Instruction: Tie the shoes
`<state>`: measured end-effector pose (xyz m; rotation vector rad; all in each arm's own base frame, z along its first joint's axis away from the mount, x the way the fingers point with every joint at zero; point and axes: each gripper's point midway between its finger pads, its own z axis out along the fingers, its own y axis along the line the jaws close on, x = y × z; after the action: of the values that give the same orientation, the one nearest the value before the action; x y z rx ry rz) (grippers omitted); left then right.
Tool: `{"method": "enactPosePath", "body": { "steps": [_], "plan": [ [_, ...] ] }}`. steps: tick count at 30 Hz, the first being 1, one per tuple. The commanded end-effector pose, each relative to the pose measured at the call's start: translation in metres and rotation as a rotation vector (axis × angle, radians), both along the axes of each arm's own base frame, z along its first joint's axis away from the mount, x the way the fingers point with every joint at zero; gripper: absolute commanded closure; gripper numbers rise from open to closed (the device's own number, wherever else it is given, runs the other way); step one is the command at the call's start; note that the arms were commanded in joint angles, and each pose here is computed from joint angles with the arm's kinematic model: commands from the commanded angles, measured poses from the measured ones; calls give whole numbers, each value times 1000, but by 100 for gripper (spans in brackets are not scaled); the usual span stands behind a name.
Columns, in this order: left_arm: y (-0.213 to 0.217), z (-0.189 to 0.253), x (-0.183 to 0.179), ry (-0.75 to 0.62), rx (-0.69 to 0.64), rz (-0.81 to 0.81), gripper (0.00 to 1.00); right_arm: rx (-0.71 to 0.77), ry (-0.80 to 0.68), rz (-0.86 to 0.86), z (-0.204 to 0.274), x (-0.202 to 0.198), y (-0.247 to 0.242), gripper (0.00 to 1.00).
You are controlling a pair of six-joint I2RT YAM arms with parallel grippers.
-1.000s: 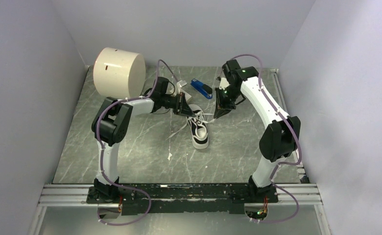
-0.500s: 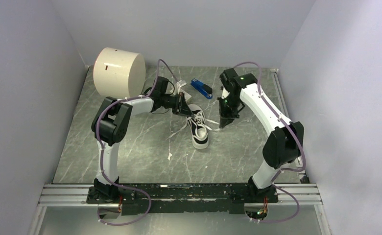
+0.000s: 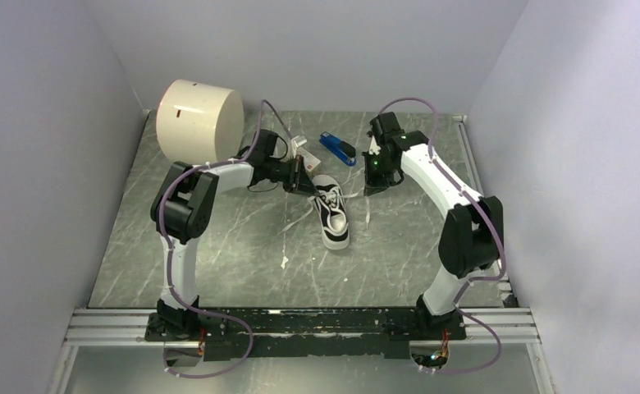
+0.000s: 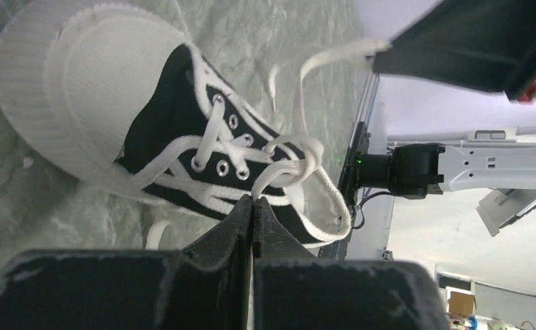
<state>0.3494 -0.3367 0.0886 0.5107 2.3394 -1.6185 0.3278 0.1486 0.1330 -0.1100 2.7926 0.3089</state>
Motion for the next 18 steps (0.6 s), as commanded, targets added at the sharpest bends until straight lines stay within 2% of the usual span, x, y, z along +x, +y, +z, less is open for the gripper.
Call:
{"method": "enactPosePath", "body": {
  "steps": [1, 7, 11, 14, 18],
  "plan": [
    [18, 4, -11, -14, 80, 29, 95, -26, -61, -27, -22, 32, -24, 100],
    [59, -31, -40, 45, 282, 107, 95, 9, -38, -134, -62, 19, -56, 100],
    [69, -50, -46, 76, 341, 150, 95, 18, -33, -228, -84, 21, -78, 100],
    [83, -60, -40, 78, 395, 200, 95, 12, -28, -241, -97, 26, -86, 100],
    [99, -55, -33, 51, 404, 257, 95, 14, -51, -247, -101, 32, -92, 100]
  ]
}}
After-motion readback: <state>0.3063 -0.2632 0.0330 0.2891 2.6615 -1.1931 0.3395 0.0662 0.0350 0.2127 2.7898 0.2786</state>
